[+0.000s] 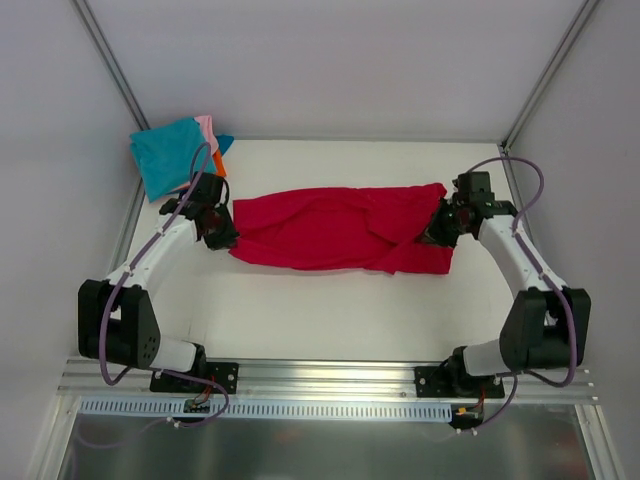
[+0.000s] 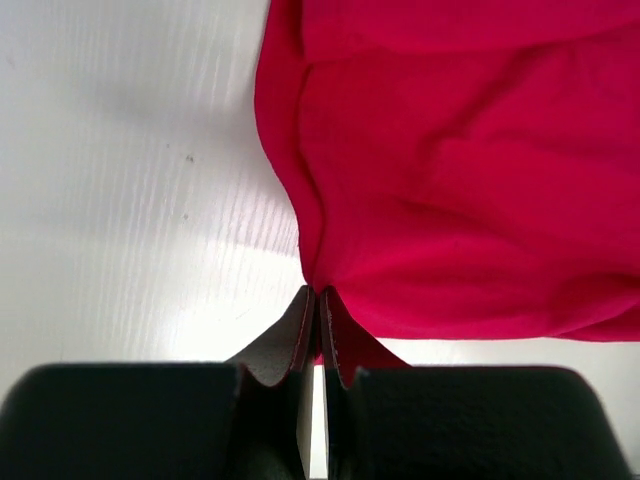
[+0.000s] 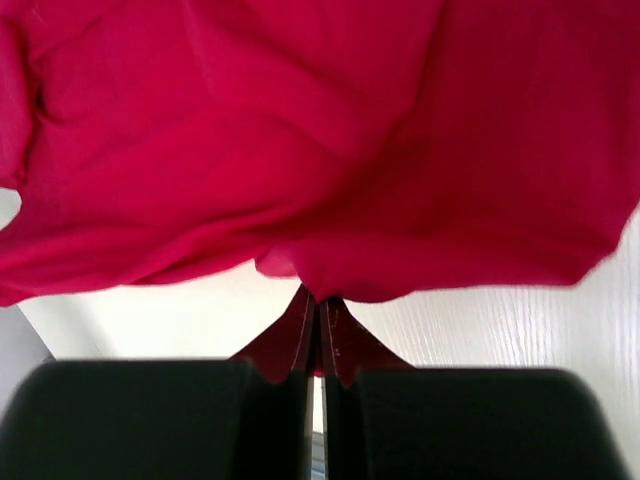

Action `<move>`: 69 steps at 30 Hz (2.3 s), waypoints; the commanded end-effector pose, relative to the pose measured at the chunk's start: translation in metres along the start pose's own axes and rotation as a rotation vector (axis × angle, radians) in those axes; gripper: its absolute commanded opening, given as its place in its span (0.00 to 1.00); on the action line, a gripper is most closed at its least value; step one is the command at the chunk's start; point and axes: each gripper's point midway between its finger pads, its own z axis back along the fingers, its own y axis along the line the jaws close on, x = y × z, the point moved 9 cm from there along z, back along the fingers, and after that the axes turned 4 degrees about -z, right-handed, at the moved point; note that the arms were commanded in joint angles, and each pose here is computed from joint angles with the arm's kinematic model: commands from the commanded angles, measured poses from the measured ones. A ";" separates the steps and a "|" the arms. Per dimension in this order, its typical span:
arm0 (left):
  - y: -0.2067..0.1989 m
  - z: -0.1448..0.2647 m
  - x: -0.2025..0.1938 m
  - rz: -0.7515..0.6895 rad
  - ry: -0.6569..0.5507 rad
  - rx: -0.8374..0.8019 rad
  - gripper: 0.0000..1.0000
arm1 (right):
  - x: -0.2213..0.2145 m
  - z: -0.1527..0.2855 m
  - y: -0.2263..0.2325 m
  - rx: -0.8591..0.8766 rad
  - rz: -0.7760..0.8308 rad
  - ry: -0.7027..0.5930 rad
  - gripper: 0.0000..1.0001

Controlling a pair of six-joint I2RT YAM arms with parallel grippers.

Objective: Fold and stack the t-shirts
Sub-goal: Fold the other side of the tshirt into a rectangle

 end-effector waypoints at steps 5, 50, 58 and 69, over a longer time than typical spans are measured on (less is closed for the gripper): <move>-0.010 0.005 0.033 -0.044 -0.021 0.039 0.00 | 0.061 -0.031 0.027 0.083 0.009 0.012 0.00; -0.004 -0.079 0.125 0.063 0.116 0.160 0.28 | 0.079 -0.023 0.013 0.142 -0.020 0.027 0.99; 0.007 -0.072 0.114 0.090 0.109 0.190 0.99 | 0.063 -0.015 0.015 0.158 0.003 0.032 0.99; -0.008 -0.079 0.103 0.126 0.136 -0.028 0.93 | 0.050 -0.010 0.009 0.139 0.005 0.033 1.00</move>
